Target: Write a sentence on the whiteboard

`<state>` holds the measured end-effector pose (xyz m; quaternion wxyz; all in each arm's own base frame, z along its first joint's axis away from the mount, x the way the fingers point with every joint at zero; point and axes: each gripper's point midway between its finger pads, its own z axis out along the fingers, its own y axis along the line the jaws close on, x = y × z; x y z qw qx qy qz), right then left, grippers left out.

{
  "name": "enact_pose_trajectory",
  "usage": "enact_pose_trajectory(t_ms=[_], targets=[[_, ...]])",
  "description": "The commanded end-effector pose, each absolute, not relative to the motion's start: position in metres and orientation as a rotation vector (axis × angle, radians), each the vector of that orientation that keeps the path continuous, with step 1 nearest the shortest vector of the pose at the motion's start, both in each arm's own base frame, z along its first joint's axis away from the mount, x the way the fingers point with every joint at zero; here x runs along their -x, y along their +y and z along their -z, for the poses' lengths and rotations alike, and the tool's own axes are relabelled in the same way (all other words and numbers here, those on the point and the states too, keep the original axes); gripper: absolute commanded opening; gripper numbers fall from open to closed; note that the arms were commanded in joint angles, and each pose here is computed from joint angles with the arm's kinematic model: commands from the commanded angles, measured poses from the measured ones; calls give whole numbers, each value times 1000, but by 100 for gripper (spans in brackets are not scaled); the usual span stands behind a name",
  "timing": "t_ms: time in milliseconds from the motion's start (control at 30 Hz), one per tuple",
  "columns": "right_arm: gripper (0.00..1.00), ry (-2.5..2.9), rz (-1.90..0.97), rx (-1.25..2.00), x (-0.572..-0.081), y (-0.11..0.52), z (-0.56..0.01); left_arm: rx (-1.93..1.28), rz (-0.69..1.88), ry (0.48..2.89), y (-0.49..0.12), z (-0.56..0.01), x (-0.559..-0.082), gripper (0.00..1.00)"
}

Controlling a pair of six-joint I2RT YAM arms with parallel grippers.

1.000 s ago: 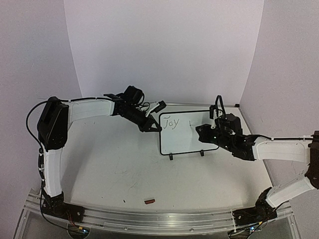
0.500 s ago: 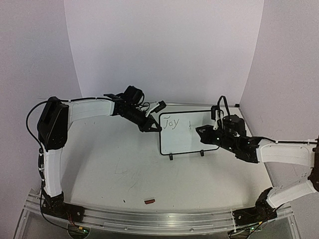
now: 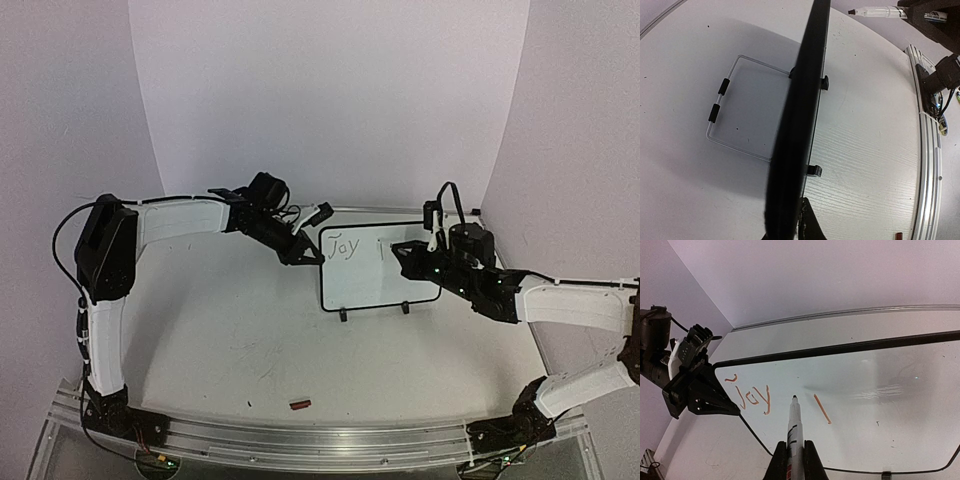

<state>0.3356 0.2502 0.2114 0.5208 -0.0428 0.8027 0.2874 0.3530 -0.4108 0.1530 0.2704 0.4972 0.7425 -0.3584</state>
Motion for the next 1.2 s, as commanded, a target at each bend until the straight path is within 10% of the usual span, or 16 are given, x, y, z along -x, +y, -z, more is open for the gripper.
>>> enact_pose_trajectory(t_ms=[0,1167], targets=[[0,1871,-674,85,-348,252,-229,-1331,861,2038,-399,-146,-361,0],[0,1866,-650,25,-333,229,-225,-1326,853,2041,-399,-145,-362,0]])
